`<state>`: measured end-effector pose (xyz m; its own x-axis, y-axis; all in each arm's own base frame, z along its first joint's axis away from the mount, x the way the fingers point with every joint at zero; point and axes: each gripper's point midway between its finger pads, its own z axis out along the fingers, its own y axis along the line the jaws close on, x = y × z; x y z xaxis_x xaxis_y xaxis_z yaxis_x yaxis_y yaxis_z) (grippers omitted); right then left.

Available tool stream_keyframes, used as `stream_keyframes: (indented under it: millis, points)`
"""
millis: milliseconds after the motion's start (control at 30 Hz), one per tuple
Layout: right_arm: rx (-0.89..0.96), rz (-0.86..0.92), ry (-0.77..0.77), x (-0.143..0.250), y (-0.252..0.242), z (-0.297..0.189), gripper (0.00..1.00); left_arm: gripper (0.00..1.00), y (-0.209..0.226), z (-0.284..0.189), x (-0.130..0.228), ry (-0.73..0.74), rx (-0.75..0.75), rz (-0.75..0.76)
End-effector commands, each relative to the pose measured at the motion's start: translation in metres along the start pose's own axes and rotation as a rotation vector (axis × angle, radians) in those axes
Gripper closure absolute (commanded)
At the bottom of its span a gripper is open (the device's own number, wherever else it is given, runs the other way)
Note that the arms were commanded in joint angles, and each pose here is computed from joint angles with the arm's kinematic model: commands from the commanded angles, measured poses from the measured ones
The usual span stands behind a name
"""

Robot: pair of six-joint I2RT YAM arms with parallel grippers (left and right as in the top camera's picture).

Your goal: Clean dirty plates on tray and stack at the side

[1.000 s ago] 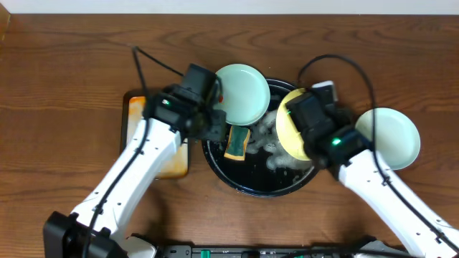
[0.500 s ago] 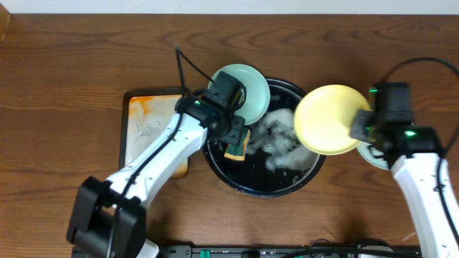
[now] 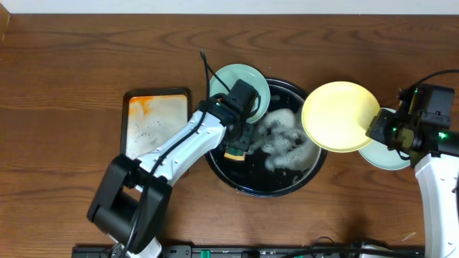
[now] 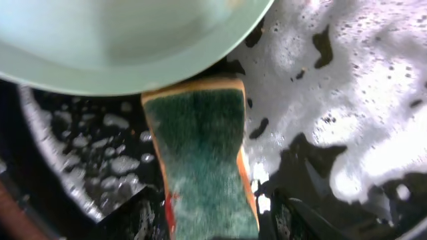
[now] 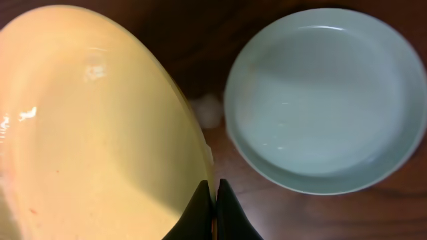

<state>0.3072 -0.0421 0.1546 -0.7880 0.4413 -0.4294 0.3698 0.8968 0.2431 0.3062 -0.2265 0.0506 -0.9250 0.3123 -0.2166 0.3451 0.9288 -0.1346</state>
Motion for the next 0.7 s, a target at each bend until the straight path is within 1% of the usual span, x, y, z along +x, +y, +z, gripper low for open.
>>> stream_keyframes:
  millis: [0, 133, 200, 233, 267, 300, 333, 367, 500, 667]
  points:
    - [-0.057, -0.03, 0.001, 0.0, 0.01, -0.004, 0.99, 0.45, -0.002, 0.023, 0.009, 0.057, -0.003, 0.005]
    - [-0.055, -0.072, 0.008, 0.002, 0.013, -0.004, 0.99, 0.46, 0.0, 0.041, 0.016, 0.098, -0.016, 0.005]
    - [-0.057, -0.089, 0.01, 0.003, 0.014, -0.004, 0.99, 0.52, 0.001, 0.046, 0.018, 0.109, -0.018, 0.004]
    - [-0.058, -0.093, 0.011, 0.004, 0.016, -0.004, 0.99, 0.56, 0.001, 0.047, 0.018, 0.11, -0.019, 0.004]
    - [-0.06, -0.101, 0.012, 0.004, 0.017, -0.004, 0.99, 0.69, 0.001, 0.047, 0.018, 0.109, -0.018, 0.004]
    - [-0.062, -0.118, 0.012, 0.005, 0.018, -0.004, 0.99, 0.79, 0.001, 0.046, 0.017, 0.107, -0.018, 0.004]
    - [-0.055, -0.127, 0.011, 0.005, 0.017, -0.003, 0.99, 0.87, 0.0, 0.045, 0.016, 0.103, -0.016, 0.004]
    - [-0.036, -0.134, 0.01, 0.005, 0.016, -0.003, 0.99, 0.92, 0.0, 0.043, 0.015, 0.098, -0.015, 0.004]
    - [0.037, -0.214, 0.013, 0.01, 0.015, -0.002, 0.99, 0.92, -0.003, 0.022, 0.01, 0.07, -0.008, -0.01]
    - [0.095, -0.336, -0.005, 0.017, 0.033, -0.001, 0.99, 0.92, 0.0, -0.025, -0.002, -0.017, 0.012, -0.03]
